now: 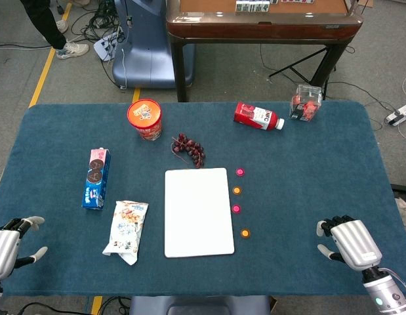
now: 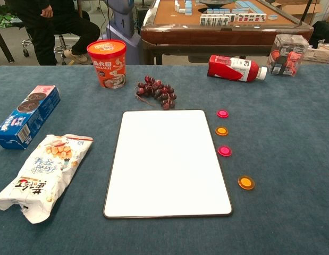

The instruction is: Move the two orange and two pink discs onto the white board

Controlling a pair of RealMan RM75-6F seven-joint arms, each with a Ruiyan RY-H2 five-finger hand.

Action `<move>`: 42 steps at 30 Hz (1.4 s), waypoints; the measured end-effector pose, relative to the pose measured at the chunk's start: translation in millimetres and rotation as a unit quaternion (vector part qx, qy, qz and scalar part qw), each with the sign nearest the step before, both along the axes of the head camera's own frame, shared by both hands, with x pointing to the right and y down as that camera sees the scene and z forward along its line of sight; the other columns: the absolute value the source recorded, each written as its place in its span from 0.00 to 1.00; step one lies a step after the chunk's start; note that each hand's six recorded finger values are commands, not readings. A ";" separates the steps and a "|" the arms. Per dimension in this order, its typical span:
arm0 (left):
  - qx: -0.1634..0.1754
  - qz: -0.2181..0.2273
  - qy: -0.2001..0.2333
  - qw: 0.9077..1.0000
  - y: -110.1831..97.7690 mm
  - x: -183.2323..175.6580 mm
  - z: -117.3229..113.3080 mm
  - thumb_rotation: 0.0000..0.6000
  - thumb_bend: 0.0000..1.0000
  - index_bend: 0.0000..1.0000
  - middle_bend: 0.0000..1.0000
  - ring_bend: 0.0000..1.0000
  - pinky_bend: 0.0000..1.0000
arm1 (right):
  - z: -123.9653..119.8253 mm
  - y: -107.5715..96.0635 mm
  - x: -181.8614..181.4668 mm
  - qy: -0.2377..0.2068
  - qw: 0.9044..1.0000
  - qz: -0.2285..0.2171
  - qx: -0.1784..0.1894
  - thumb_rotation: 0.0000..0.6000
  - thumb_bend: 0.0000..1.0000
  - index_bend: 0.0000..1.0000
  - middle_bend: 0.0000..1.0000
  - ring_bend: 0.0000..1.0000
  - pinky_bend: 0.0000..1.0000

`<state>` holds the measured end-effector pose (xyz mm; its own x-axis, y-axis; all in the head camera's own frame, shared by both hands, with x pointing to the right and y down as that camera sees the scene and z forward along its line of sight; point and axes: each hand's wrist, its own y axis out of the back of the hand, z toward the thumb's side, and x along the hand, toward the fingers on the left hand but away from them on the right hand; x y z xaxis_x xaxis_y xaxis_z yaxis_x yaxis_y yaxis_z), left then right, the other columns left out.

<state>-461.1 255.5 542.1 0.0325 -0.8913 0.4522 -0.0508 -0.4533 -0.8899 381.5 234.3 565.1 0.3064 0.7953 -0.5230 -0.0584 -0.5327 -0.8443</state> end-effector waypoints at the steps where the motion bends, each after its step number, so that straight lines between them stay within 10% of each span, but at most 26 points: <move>1: 0.001 0.000 0.000 1.000 0.1 -0.1 -0.7 1.00 0.07 0.42 0.47 0.38 0.56 | -0.3 0.1 -0.5 -0.001 1.000 -0.001 0.000 1.00 0.16 0.54 0.57 0.50 0.51; 13: 0.009 -0.007 0.000 1.000 -0.1 -3.6 -6.9 1.00 0.07 0.42 0.47 0.38 0.56 | 12.3 2.6 -15.4 0.005 0.999 -0.026 -0.026 1.00 0.16 0.54 0.57 0.51 0.63; 22: 0.017 -0.012 0.008 1.000 -2.5 -7.0 -13.4 1.00 0.07 0.42 0.47 0.38 0.56 | 30.5 -2.3 -65.1 0.051 0.992 -0.111 -0.042 1.00 0.16 0.45 0.95 0.96 0.99; 42: 0.023 -0.025 0.013 0.999 -6.4 -17.0 -18.9 1.00 0.07 0.42 0.47 0.38 0.56 | 82.6 -16.0 -158.3 0.090 0.976 -0.175 -0.093 1.00 0.19 0.37 1.00 1.00 1.00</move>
<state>-478.2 249.1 523.2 -0.0023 -0.9118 0.4106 -0.0962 -0.4085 -0.9077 223.2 218.3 647.7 0.4327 0.5447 -0.7184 -0.4021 -0.5966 -0.6946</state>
